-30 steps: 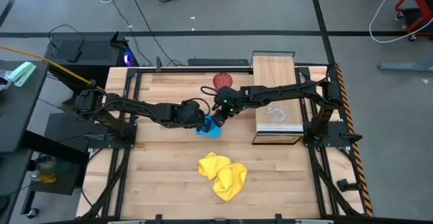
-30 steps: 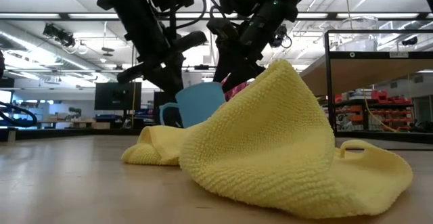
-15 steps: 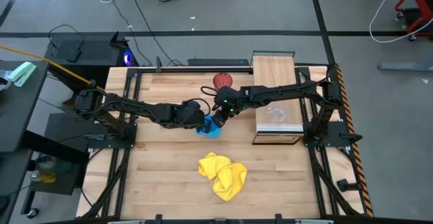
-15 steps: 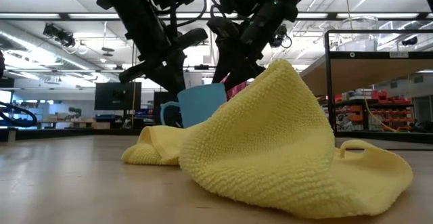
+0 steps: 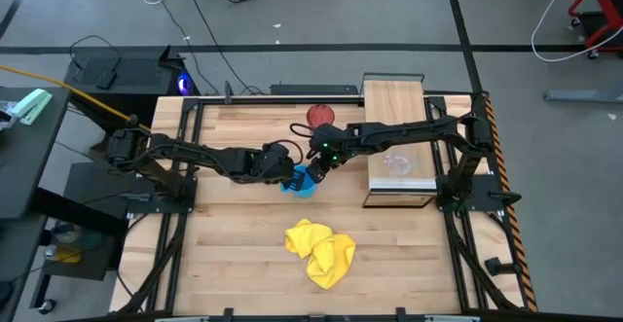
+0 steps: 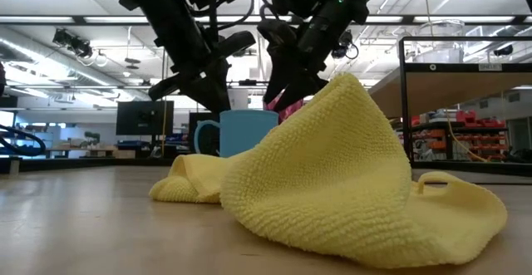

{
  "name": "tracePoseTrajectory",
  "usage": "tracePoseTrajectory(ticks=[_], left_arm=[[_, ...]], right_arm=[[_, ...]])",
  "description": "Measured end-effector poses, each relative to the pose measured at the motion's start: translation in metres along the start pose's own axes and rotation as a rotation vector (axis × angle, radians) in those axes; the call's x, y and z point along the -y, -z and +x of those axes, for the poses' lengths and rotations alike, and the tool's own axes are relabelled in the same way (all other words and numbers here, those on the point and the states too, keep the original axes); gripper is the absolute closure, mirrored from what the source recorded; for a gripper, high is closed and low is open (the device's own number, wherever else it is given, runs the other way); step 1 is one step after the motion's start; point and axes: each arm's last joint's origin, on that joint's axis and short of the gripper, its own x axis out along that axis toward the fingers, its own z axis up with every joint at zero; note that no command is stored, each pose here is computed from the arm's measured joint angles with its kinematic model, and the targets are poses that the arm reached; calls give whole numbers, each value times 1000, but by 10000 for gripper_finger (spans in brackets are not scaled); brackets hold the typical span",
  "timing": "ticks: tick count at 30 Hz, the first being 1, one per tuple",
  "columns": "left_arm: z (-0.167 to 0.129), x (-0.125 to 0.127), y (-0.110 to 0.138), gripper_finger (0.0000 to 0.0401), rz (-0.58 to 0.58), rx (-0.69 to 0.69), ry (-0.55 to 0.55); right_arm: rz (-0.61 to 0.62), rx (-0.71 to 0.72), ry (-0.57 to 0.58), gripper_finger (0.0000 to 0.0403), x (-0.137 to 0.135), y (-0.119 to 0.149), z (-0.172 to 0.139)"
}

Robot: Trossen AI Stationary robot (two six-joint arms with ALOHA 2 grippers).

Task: Stack small to large cups/mugs on shelf
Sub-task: Put the blue mug on the shelf

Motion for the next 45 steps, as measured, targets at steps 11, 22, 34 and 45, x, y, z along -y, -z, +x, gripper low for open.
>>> tracePoseTrajectory(ticks=[11,22,34,45], left_arm=[[0,0,0,358,20,-2,-4],[0,-1,0,359,28,-3,-5],[-1,0,3,356,28,-9,-3],[-16,-1,-4,349,28,26,17]], right_arm=[[11,-9,2,270,-1,2,0],[2,-14,4,270,-2,3,1],[-32,-17,-1,270,-5,5,1],[-19,17,-44,270,-8,1,-5]])
